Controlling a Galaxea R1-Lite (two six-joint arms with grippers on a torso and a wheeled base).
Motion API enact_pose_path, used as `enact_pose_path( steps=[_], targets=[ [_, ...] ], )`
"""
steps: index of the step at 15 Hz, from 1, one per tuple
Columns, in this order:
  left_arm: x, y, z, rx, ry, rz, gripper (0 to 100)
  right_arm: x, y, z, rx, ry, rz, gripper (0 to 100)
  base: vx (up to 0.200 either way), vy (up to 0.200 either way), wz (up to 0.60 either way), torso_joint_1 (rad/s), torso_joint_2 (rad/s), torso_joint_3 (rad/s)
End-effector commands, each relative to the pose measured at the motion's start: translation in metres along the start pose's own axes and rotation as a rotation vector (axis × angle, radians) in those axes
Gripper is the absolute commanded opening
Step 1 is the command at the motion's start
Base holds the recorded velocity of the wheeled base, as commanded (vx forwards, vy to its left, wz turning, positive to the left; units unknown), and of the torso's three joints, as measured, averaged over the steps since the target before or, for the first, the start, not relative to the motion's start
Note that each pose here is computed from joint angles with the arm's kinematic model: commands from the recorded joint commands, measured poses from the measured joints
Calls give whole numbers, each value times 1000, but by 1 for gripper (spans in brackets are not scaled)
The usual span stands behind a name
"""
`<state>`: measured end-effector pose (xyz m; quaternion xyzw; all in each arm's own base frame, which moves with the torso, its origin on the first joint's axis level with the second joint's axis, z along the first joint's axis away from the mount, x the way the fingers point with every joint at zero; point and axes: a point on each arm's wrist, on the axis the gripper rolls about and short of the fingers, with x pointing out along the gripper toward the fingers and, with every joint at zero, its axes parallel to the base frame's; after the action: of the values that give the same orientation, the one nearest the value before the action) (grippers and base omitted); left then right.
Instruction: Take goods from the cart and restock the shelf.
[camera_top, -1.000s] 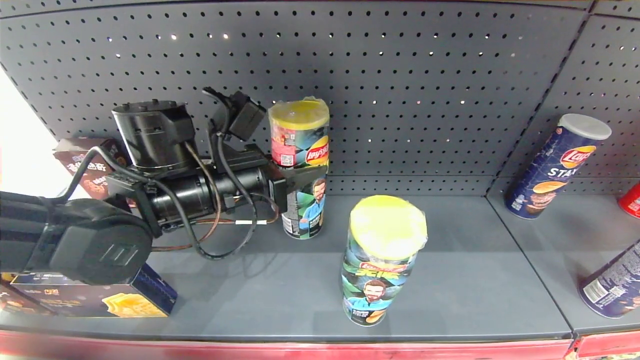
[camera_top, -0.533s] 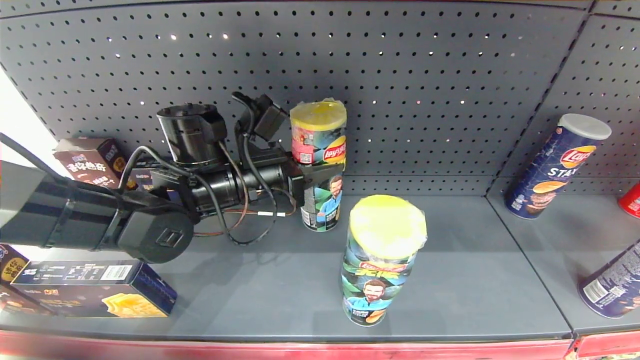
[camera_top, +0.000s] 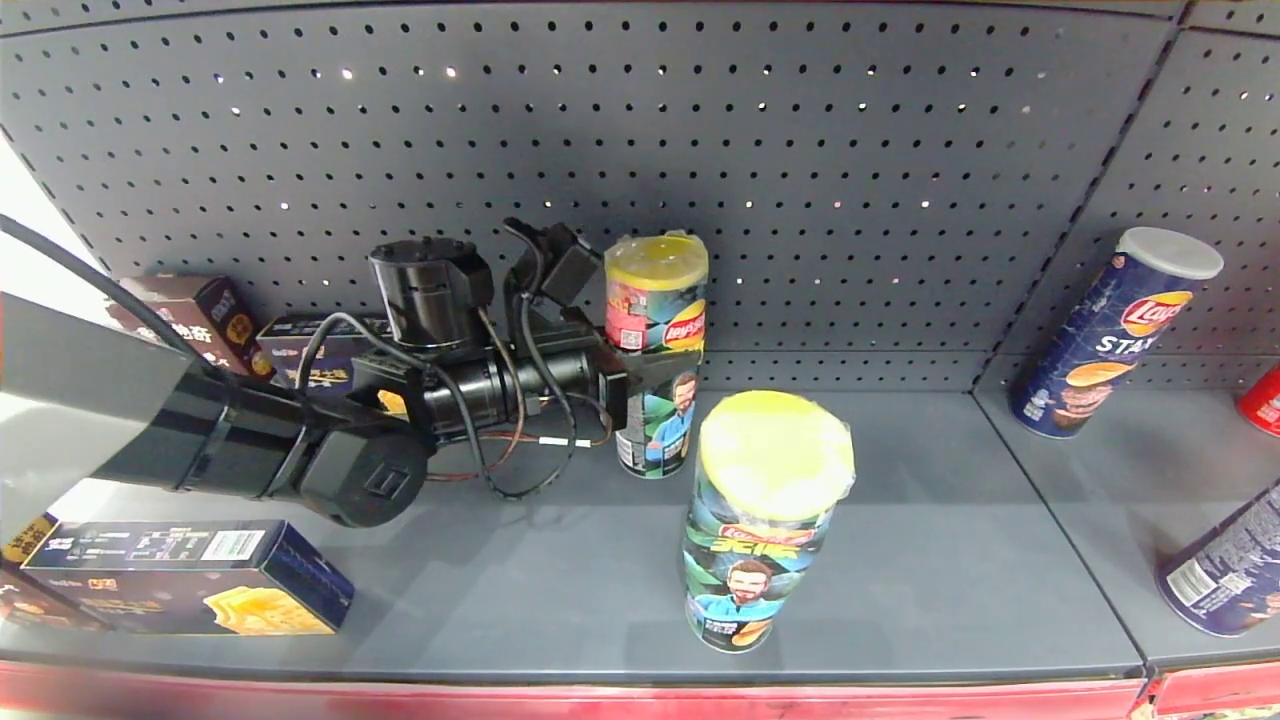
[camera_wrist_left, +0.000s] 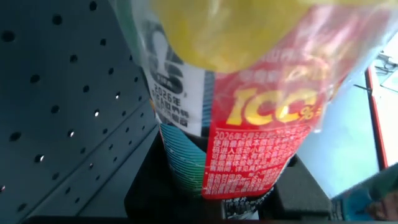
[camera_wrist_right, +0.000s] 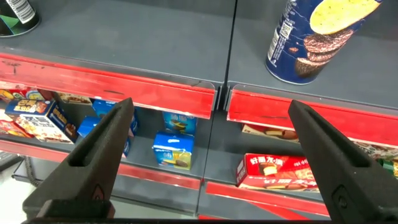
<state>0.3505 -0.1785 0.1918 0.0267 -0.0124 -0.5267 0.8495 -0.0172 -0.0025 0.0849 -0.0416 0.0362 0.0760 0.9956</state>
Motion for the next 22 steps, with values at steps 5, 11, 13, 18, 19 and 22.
enact_pose_path(
  steps=[5, 11, 13, 18, 19, 22],
  targets=[
    [17, -1, -9, -7, 6, -26, 0, 0, 0, 0, 0, 6, 1, 100, 0, 0, 0, 0, 0, 0],
    [22, -1, -12, -4, -4, -33, 100, 0, 0, 0, 0, 6, 3, 100, 0, 0, 0, 0, 0, 0],
    [19, -3, -10, -21, -16, -29, 100, 0, 0, 0, 0, 6, 3, 100, 0, 0, 0, 0, 0, 0],
    [-14, -22, -7, -44, 19, -11, 100, 0, 0, 0, 0, 4, 3, 100, 0, 0, 0, 0, 0, 0],
    [-17, -23, -8, -47, 26, -7, 100, 0, 0, 0, 0, 6, 3, 100, 0, 0, 0, 0, 0, 0],
    [-29, -31, -11, -65, 62, 63, 100, 0, 0, 0, 1, 6, 4, 100, 0, 0, 0, 0, 0, 0]
  ],
)
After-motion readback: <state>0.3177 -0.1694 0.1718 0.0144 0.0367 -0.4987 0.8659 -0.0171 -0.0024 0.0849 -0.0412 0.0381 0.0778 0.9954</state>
